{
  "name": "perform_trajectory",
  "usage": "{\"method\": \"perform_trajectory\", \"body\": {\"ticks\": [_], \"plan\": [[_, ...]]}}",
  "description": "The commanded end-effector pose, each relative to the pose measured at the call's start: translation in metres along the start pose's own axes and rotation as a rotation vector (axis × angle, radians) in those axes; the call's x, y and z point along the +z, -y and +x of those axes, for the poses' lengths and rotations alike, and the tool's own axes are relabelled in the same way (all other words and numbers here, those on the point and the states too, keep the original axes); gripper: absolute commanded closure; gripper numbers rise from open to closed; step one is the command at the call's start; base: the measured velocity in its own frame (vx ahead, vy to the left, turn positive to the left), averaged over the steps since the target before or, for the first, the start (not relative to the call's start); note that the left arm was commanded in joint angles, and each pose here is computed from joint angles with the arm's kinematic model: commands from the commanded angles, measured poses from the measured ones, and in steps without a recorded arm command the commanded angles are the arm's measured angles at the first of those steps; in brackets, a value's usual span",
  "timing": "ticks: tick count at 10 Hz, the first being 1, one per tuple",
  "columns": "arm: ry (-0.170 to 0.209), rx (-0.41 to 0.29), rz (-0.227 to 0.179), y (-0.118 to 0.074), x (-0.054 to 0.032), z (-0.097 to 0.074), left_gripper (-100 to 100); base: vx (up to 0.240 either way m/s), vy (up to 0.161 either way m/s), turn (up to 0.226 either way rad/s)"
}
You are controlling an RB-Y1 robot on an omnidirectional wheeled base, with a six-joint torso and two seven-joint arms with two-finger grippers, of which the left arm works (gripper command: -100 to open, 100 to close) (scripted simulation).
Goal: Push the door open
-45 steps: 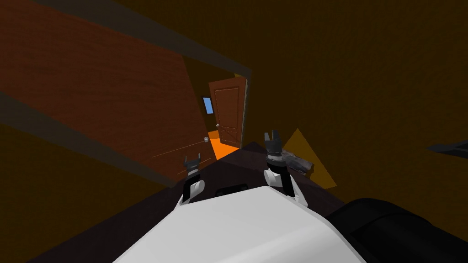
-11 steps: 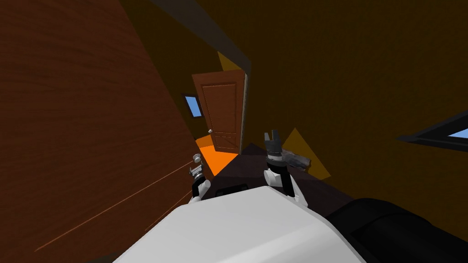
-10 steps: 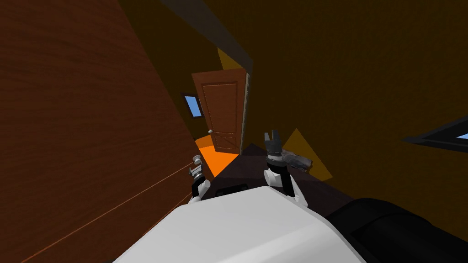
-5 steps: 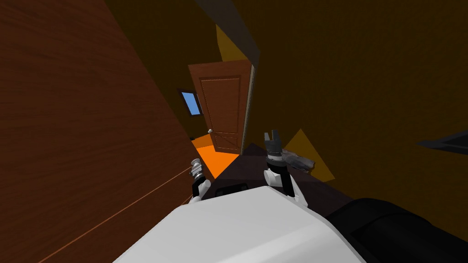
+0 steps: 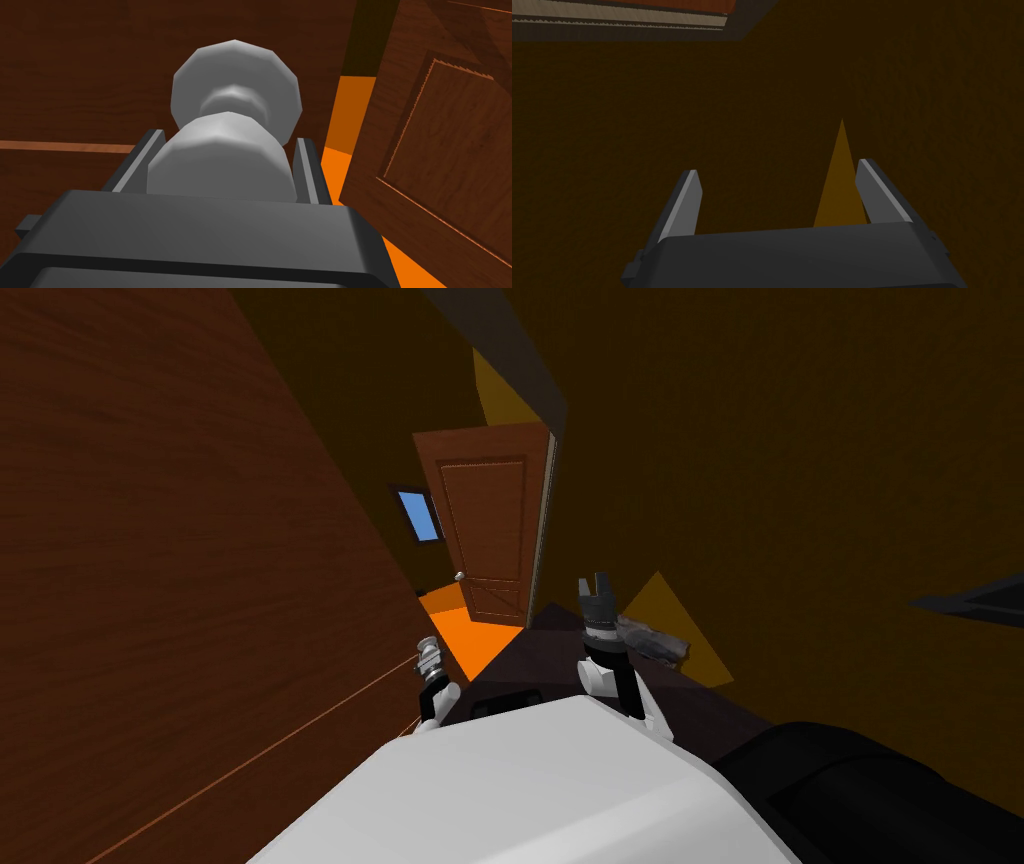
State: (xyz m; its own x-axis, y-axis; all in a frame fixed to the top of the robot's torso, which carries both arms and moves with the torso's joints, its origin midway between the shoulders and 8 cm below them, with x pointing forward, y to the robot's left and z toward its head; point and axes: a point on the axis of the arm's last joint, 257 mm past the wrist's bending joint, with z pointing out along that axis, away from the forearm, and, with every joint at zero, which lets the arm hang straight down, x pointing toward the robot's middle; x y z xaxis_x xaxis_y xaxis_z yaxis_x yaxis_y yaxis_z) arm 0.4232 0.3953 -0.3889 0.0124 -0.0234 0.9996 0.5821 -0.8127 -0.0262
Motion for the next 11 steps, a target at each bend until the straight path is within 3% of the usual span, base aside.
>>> {"method": "perform_trajectory", "body": {"ticks": [1, 4, 5, 11], "plan": [[-0.016, 0.005, 0.025, 0.013, 0.0076, 0.005, 100, 0.186, 0.026, 0.048], [-0.017, 0.007, 0.036, 0.019, 0.0092, 0.005, 100, 0.121, 0.033, 0.018], [-0.019, 0.010, 0.063, 0.033, 0.0125, 0.006, 100, 0.149, 0.028, 0.035], [-0.020, 0.011, 0.157, 0.078, 0.0184, 0.005, 100, 0.192, 0.041, 0.051]]}}
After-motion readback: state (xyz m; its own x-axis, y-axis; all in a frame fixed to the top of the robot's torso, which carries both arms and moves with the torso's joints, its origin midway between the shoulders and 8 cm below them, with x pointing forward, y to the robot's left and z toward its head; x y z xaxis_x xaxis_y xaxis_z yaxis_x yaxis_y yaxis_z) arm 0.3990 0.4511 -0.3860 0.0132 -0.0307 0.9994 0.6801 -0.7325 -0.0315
